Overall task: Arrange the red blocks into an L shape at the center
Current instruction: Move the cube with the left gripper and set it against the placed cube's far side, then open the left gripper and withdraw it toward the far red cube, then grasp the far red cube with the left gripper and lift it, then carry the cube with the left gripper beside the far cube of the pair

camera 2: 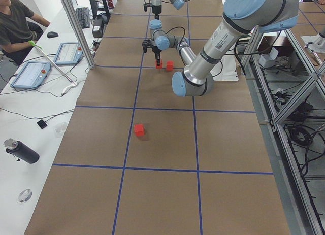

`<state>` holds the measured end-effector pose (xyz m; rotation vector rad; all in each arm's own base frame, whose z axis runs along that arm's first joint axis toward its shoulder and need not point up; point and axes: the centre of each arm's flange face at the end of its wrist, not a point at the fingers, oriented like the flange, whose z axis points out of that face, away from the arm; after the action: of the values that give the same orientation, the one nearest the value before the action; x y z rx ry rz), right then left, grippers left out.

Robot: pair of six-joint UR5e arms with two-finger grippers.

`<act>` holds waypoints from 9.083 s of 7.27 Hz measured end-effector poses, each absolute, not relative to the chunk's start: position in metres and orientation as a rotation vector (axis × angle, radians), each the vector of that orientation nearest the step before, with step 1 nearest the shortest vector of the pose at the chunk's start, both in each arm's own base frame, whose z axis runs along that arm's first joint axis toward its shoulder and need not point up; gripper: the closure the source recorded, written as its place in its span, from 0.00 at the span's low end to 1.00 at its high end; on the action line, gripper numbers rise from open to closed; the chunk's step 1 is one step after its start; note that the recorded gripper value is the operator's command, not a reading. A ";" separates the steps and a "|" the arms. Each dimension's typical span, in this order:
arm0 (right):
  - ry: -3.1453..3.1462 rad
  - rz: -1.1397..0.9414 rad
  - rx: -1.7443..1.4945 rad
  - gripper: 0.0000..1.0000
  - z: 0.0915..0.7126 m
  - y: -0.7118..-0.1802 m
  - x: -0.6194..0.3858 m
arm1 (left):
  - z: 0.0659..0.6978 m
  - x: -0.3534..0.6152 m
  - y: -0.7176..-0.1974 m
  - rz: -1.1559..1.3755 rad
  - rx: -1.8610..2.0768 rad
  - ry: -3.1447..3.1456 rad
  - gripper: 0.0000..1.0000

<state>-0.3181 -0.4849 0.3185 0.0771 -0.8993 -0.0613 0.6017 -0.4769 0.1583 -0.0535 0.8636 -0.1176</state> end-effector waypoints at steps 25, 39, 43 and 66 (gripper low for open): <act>-0.912 -0.065 0.096 0.00 0.322 -0.486 -0.319 | 0.316 0.372 -0.472 0.077 0.074 0.865 0.00; -0.910 -0.056 0.101 0.00 0.320 -0.486 -0.318 | 0.570 0.235 -0.576 -0.183 -0.103 0.842 0.03; -0.910 -0.056 0.100 0.00 0.321 -0.486 -0.319 | 0.581 0.246 -0.571 -0.176 -0.099 0.807 1.00; -0.876 -0.028 0.101 0.00 0.338 -0.489 -0.311 | 0.216 0.581 -0.446 -1.522 -0.805 0.587 1.00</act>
<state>-0.3105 -0.4893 0.3376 0.1009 -0.8764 -0.0282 0.5807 -0.4465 0.2155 -0.8046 0.5872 -1.5223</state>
